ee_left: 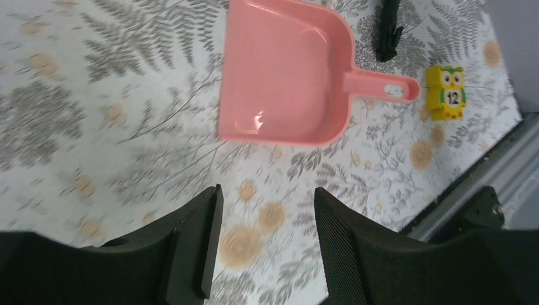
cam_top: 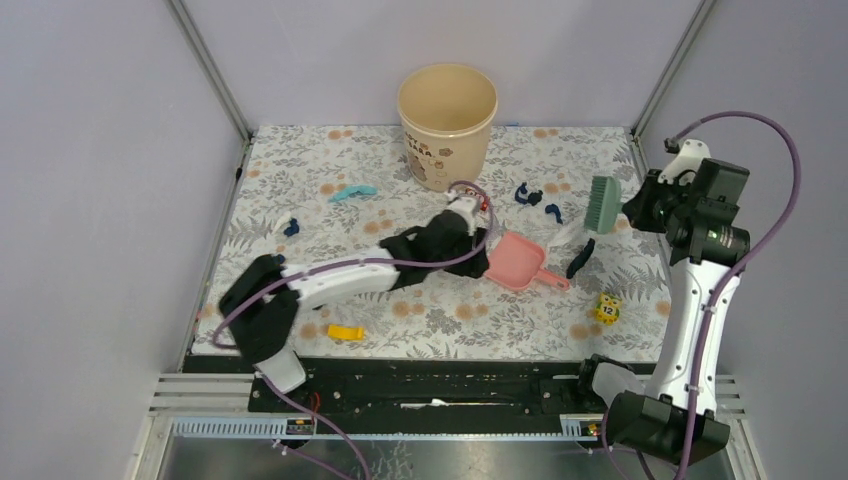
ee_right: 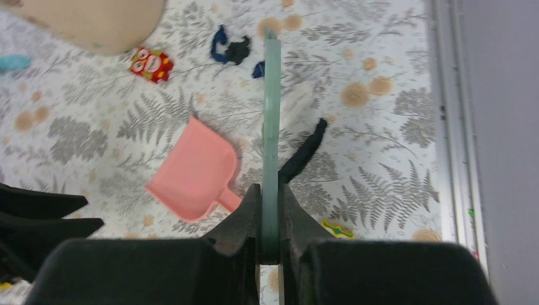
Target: Sweep away the paper scraps from the table
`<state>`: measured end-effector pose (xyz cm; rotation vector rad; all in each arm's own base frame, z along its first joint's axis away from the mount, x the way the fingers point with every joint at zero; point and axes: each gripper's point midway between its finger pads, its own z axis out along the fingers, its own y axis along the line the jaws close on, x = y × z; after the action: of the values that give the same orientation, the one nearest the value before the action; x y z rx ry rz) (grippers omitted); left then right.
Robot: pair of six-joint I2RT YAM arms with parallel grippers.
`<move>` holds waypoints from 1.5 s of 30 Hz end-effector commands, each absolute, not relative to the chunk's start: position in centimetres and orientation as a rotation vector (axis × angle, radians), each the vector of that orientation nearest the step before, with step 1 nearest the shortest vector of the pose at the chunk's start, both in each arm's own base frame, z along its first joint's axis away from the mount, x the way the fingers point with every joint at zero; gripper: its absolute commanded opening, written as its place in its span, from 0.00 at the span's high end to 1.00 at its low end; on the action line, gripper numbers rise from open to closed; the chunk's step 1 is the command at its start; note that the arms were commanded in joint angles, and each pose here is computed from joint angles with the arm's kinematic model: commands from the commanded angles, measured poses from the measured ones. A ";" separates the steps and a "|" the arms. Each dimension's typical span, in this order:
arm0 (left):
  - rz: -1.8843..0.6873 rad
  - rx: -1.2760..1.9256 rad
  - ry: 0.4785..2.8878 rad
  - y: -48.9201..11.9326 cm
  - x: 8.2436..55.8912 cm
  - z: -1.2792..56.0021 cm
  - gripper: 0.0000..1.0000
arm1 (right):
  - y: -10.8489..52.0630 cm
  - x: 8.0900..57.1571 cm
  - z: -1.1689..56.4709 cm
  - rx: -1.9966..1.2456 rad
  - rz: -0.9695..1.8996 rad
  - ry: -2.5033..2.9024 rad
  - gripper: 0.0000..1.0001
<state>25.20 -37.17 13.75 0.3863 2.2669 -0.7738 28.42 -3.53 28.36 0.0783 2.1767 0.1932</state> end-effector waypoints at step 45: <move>-0.731 0.789 2.360 -50.0 24.7 7.6 0.93 | -5.1 26.7 25.6 0.106 0.063 2.109 1.00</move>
<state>27.14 -51.47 3.72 0.5964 2.4162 -0.6882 26.19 -5.77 24.51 0.1850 2.1679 0.0372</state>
